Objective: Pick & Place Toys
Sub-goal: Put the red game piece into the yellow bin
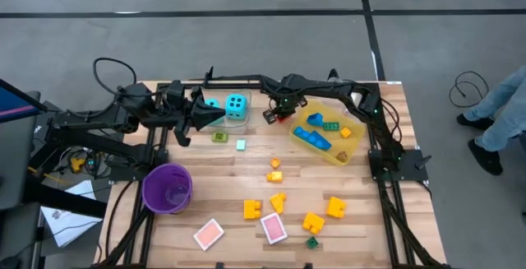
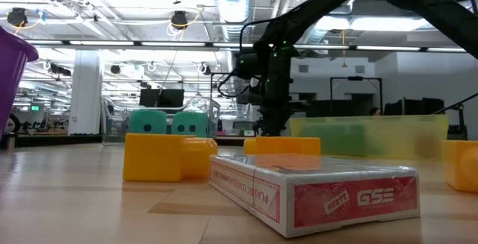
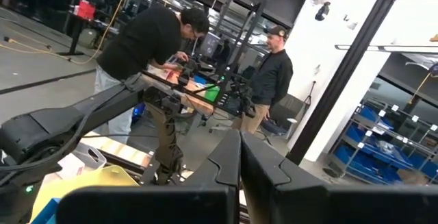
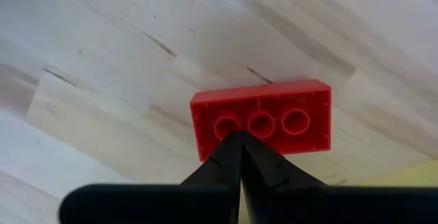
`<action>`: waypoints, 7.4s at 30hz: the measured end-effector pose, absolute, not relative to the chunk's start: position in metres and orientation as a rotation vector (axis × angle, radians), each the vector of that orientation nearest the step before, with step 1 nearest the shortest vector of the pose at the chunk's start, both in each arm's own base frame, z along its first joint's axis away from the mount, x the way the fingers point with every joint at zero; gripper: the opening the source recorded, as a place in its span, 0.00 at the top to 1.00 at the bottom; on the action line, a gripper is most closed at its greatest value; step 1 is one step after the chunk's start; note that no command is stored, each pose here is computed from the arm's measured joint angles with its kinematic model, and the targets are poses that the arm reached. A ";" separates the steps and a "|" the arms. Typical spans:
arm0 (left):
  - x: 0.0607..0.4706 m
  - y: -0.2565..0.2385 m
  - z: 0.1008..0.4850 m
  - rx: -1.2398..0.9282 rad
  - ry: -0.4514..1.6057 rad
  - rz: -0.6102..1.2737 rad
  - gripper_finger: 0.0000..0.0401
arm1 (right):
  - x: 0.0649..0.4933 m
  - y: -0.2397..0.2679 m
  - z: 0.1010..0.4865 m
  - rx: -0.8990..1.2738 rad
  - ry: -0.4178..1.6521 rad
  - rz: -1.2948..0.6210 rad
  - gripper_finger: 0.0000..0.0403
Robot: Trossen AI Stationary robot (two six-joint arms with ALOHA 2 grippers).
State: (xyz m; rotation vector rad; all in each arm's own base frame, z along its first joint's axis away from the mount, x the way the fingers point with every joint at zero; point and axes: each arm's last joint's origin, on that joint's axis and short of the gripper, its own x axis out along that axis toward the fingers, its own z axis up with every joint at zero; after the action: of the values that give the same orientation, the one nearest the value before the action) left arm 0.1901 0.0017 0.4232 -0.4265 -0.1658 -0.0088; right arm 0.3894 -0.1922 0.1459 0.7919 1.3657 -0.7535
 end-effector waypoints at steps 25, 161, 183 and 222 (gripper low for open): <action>0.190 0.002 0.423 -0.425 -0.166 -0.007 1.00 | 0.433 -0.035 0.145 0.633 1.458 -0.476 1.00; 0.194 0.002 0.414 -0.401 -0.074 0.014 1.00 | 0.453 -0.017 0.150 0.686 1.442 -0.607 0.34; 0.193 0.002 0.418 -0.406 -0.119 0.005 1.00 | 0.449 -0.005 0.146 0.620 1.423 -0.484 0.67; 0.192 0.004 0.426 -0.460 -0.218 0.067 1.00 | 0.229 -0.029 0.260 0.595 1.143 -0.959 0.66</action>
State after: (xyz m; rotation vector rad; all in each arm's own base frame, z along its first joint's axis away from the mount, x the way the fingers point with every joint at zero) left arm 0.1919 0.0044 0.4256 -0.4605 -0.2179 0.0672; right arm 0.2287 -0.0286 0.2597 0.5949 1.1428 -0.9593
